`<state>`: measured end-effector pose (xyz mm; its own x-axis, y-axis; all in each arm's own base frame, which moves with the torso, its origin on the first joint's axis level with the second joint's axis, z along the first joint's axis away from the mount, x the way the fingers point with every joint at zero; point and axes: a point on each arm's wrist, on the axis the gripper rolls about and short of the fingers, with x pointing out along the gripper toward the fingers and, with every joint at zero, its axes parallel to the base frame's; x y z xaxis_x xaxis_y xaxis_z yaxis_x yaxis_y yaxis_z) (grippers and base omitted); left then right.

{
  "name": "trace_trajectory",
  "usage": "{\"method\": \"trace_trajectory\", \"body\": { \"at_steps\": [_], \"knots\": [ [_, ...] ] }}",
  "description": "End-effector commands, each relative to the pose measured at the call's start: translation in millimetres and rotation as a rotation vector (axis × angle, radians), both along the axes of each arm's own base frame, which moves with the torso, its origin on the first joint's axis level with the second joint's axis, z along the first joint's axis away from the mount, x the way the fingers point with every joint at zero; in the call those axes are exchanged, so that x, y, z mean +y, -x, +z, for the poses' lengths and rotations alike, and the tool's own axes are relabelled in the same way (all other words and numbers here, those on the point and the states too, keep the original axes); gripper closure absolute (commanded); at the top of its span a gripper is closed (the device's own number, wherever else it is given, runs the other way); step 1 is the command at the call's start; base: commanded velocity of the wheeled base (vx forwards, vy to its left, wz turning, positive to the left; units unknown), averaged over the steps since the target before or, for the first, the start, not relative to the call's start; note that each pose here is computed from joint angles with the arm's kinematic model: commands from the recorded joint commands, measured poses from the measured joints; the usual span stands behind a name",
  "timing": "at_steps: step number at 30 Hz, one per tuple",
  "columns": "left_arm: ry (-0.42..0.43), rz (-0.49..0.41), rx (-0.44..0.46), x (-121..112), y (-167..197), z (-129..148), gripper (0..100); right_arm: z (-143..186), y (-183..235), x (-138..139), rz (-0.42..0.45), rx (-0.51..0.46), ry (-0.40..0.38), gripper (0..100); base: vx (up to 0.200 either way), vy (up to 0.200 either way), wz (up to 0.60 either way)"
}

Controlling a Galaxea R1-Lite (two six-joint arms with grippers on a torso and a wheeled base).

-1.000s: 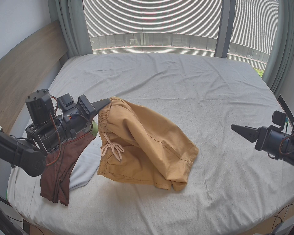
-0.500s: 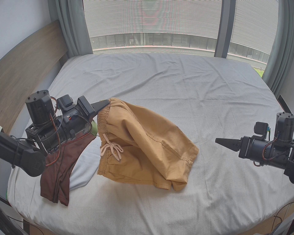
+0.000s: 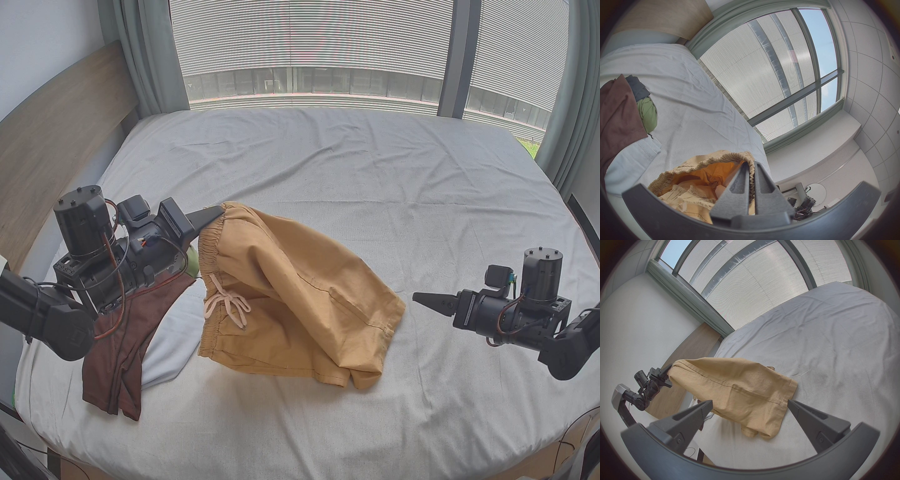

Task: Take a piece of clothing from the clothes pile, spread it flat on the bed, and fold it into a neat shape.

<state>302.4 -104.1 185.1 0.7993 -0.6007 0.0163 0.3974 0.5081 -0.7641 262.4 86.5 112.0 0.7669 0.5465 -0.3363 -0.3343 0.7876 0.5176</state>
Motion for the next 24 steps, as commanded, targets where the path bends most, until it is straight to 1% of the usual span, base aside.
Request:
{"method": "trace_trajectory", "body": {
  "at_steps": [1, 4, 5, 6, 10, 12, 15, 19, 21, 22, 24],
  "knots": [
    [-0.001, 0.0, 0.005, -0.3, -1.0, -1.8, 100, -33.9, -13.5, 2.4, 0.006, 0.082, 0.008, 0, 0.0, 0.0, 0.0],
    [-0.002, 0.0, 0.006, -0.3, -0.9, -2.2, 100, -44.8, -18.2, 6.6, -0.001, 0.111, -0.023, 0, 0.0, 0.0, 0.0],
    [-0.002, 0.0, 0.006, -0.3, -0.9, -2.2, 100, -44.8, -18.2, 6.6, -0.001, 0.111, -0.023, 0, 0.0, 0.0, 0.0],
    [-0.009, 0.002, 0.005, 0.3, -0.7, -2.9, 100, -53.0, -21.1, 8.0, -0.002, 0.13, -0.025, 0, 0.0, 0.0, 0.0],
    [-0.021, 0.011, -0.004, 3.1, -1.7, -2.9, 100, -69.7, -26.7, 9.2, -0.005, 0.153, -0.019, 0, 0.0, 0.0, 0.0],
    [-0.021, 0.016, -0.003, 4.4, -2.4, -3.4, 100, -73.2, -29.9, 10.2, -0.007, 0.145, -0.027, 0, 0.0, 0.0, 0.0],
    [-0.021, 0.023, -0.004, 7.0, -3.9, -3.1, 100, -77.0, -31.9, 11.3, -0.016, 0.161, -0.047, 0, 0.0, 0.0, 0.0],
    [-0.022, 0.034, -0.003, 10.4, -6.2, -3.8, 100, -86.6, -32.2, 17.7, 0.003, 0.202, -0.057, 0, 0.0, 0.0, 0.0],
    [-0.022, 0.034, -0.001, 10.5, -6.0, -4.2, 100, -96.8, -34.7, 19.7, 0.013, 0.229, -0.055, 0, 0.0, 0.0, 0.0],
    [-0.022, 0.034, -0.001, 10.5, -6.0, -4.2, 100, -97.4, -35.2, 19.9, 0.014, 0.229, -0.056, 0, 0.0, 0.0, 0.0],
    [-0.022, 0.033, -0.003, 10.1, -5.6, -3.7, 100, -109.6, -43.1, 22.6, 0.005, 0.262, -0.07, 0, 0.0, 0.0, 0.0]
  ]
}}
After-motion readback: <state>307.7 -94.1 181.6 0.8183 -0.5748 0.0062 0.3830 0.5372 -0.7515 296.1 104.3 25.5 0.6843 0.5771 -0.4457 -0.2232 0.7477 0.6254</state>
